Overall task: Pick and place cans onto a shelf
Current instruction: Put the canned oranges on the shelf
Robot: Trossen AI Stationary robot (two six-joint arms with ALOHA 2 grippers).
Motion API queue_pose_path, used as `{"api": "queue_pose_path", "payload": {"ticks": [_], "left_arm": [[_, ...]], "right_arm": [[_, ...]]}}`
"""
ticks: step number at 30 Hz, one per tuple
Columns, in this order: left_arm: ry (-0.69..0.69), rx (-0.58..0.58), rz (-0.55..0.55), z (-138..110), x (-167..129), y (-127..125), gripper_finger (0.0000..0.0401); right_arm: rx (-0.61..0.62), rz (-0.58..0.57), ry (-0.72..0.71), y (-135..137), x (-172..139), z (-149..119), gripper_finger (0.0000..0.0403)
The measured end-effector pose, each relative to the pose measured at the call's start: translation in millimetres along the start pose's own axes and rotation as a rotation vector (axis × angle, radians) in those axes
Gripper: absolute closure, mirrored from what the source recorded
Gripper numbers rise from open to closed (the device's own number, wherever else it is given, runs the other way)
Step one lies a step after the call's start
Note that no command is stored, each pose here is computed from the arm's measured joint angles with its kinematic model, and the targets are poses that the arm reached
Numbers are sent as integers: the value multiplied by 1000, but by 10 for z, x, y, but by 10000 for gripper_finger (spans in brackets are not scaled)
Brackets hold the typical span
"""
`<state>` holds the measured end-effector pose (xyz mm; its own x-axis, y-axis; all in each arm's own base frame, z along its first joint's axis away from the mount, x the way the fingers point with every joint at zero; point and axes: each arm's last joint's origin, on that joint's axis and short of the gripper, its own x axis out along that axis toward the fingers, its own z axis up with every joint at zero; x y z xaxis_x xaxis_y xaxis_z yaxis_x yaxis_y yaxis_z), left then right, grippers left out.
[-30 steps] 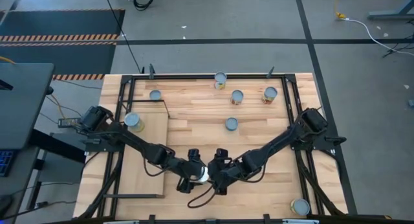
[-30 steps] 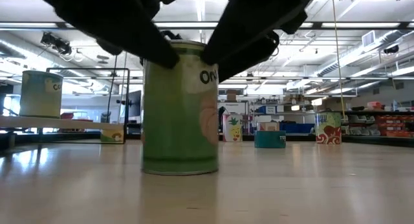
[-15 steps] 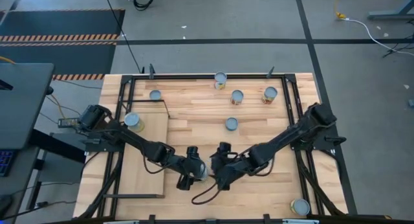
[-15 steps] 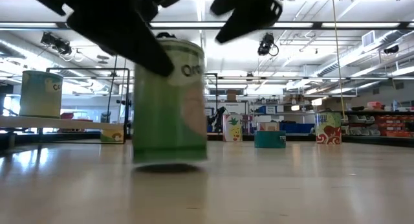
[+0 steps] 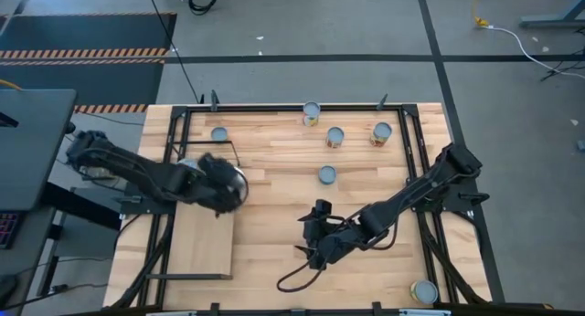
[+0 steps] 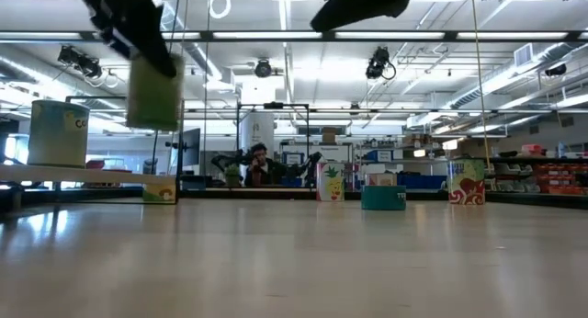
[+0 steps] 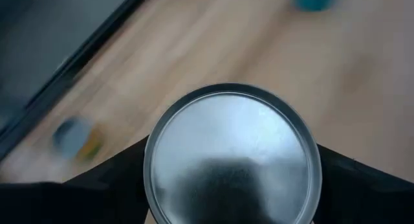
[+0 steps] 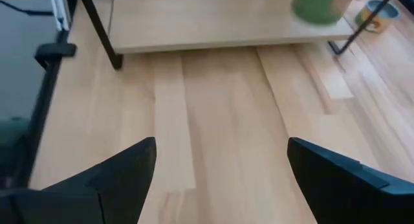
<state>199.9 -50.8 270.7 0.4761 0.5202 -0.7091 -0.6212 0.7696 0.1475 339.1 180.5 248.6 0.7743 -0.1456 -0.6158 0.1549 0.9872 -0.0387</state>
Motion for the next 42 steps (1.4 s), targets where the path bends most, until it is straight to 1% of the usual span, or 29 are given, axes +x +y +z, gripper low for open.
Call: {"api": "queue_pose_path", "payload": {"ticks": [2, 4, 7, 8, 11, 15, 17, 20, 22, 25, 31, 36, 42], "left_arm": [[54, -97, 76, -19, 37, 114, 90], [103, -164, 128, -56, 89, 184, 90], [124, -273, 188, -184, 250, 213, 90], [131, -292, 203, -250, 299, 218, 90], [93, -369, 227, -354, 391, 223, 90], [34, -432, 258, -357, 401, 236, 90], [33, -441, 260, -358, 401, 238, 85], [22, -459, 263, -356, 400, 238, 60], [23, -462, 263, -356, 401, 239, 52], [41, -474, 258, -364, 400, 238, 51], [68, -457, 265, -372, 375, 265, 54], [85, -417, 288, -294, 276, 300, 54], [92, -402, 264, -251, 243, 281, 53]], "right_arm": [[0, -4, 1, 0, 7, -5, 47], [4, -10, -7, 4, 19, -1, 47], [0, -16, -7, 8, 22, -9, 47], [0, -16, -7, 10, 21, -9, 47], [-14, -13, -7, 22, 13, -15, 47], [-48, -1, 4, 30, 8, -26, 47], [-51, 9, 12, 32, 8, -30, 47], [-59, 10, 20, 42, 0, -45, 47], [-63, 14, 21, 57, -10, -53, 47], [-67, 19, 22, 75, -22, -62, 47], [-84, 29, 33, 119, -55, -98, 47], [-69, 34, 34, 143, -71, -110, 47], [-69, 35, 34, 145, -72, -113, 47]]}}
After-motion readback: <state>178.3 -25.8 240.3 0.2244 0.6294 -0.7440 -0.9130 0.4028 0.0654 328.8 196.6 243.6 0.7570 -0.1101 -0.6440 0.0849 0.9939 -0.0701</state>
